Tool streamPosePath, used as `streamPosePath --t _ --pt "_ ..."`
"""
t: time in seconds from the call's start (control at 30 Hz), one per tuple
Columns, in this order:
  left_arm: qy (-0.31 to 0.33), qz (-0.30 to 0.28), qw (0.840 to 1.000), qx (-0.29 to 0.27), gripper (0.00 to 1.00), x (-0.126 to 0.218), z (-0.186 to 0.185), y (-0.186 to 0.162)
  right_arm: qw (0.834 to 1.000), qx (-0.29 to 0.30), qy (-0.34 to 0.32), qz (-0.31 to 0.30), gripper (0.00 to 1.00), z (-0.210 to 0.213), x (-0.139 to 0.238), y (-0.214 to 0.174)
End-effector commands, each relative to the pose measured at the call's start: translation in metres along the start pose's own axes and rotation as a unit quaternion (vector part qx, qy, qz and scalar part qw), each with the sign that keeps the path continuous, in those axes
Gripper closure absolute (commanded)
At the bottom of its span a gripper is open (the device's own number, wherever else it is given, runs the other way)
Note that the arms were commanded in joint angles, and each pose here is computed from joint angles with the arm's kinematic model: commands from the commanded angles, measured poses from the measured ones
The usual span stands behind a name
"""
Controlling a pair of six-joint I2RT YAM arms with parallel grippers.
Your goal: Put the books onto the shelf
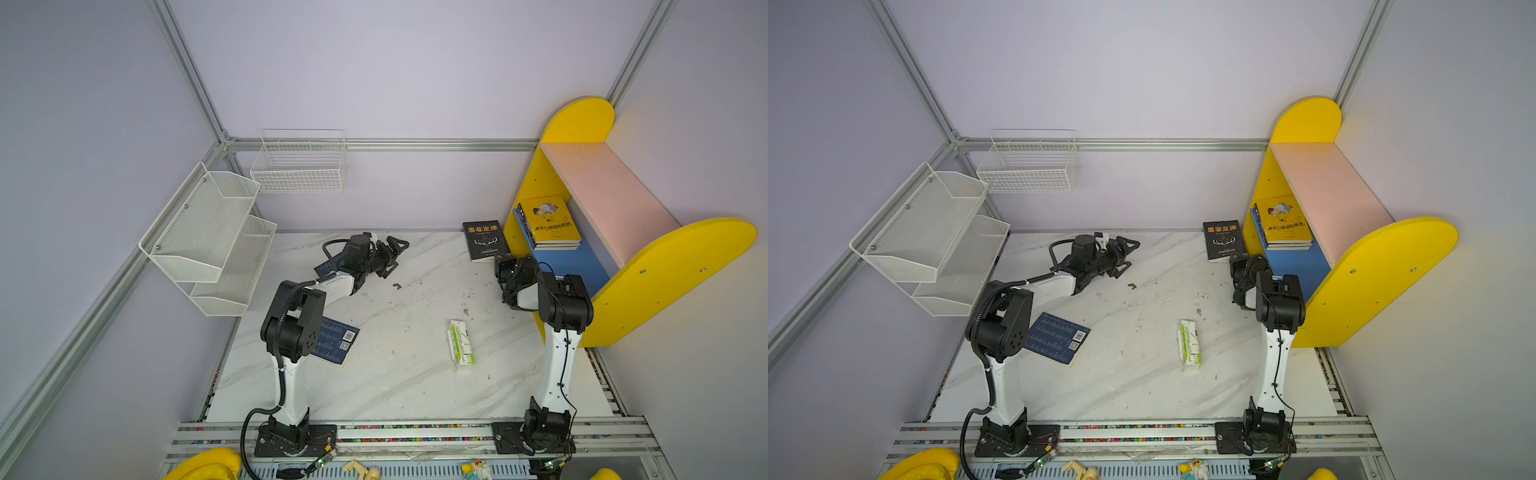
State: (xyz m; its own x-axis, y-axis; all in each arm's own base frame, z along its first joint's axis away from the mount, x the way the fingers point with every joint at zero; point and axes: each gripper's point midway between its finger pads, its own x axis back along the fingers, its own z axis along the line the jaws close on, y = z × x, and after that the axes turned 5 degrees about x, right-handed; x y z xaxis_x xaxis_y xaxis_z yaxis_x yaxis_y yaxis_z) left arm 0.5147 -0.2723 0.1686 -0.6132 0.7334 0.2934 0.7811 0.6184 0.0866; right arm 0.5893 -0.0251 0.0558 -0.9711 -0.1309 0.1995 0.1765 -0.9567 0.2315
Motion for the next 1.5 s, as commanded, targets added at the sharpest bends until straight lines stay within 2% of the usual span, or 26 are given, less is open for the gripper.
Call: streamPosePath --t 0.0,0.1,0.13,0.2,0.23,0.33,0.4,0.53,0.67,0.9,1.07,1.23,1.47 --pt "-0.025 0.002 1.000 -0.008 0.00 0.003 -0.020 -0.001 0.996 -0.010 0.089 -0.001 0.74 0.049 -0.005 0.011" --pt "-0.028 0.005 1.000 -0.007 0.00 -0.001 -0.022 0.000 0.996 0.001 0.090 0.004 0.73 0.058 -0.010 0.013" --pt "-0.029 0.005 1.000 -0.007 0.00 -0.002 -0.022 0.001 0.997 0.008 0.077 0.005 0.70 0.057 -0.012 0.014" --pt "-0.028 0.005 1.000 -0.006 0.00 -0.003 -0.021 0.001 0.999 0.032 0.042 0.005 0.46 0.051 -0.015 0.014" --pt "-0.029 0.005 1.000 -0.005 0.00 -0.003 -0.021 0.001 0.998 0.047 0.029 0.009 0.39 0.051 -0.016 0.013" --pt "-0.027 0.005 1.000 -0.003 0.00 -0.004 -0.019 0.002 0.998 0.062 0.022 0.013 0.36 0.050 -0.015 0.012" --pt "-0.027 0.006 1.000 -0.001 0.00 -0.005 -0.017 0.001 0.998 0.058 0.029 0.013 0.46 0.049 -0.015 0.011" --pt "-0.027 0.006 1.000 0.002 0.00 -0.006 -0.017 0.001 0.998 0.044 0.034 0.003 0.74 0.049 -0.017 0.014" --pt "-0.026 0.004 1.000 0.003 0.00 -0.005 -0.015 0.001 0.999 0.043 0.031 0.006 0.87 0.050 -0.018 0.014" --pt "-0.027 0.008 1.000 0.002 0.00 -0.006 -0.015 0.000 0.998 0.041 0.028 0.032 0.96 0.056 -0.007 0.004" --pt "-0.036 0.038 0.999 0.000 0.00 -0.015 -0.017 -0.008 0.991 0.040 0.052 0.113 1.00 0.082 0.022 -0.041" --pt "-0.033 0.075 0.997 0.010 0.00 -0.032 -0.010 -0.020 0.977 0.039 0.069 0.200 1.00 0.102 0.052 -0.097" --pt "-0.037 0.112 0.993 0.017 0.00 -0.063 -0.006 -0.038 0.957 0.037 0.070 0.280 1.00 0.107 0.068 -0.171"
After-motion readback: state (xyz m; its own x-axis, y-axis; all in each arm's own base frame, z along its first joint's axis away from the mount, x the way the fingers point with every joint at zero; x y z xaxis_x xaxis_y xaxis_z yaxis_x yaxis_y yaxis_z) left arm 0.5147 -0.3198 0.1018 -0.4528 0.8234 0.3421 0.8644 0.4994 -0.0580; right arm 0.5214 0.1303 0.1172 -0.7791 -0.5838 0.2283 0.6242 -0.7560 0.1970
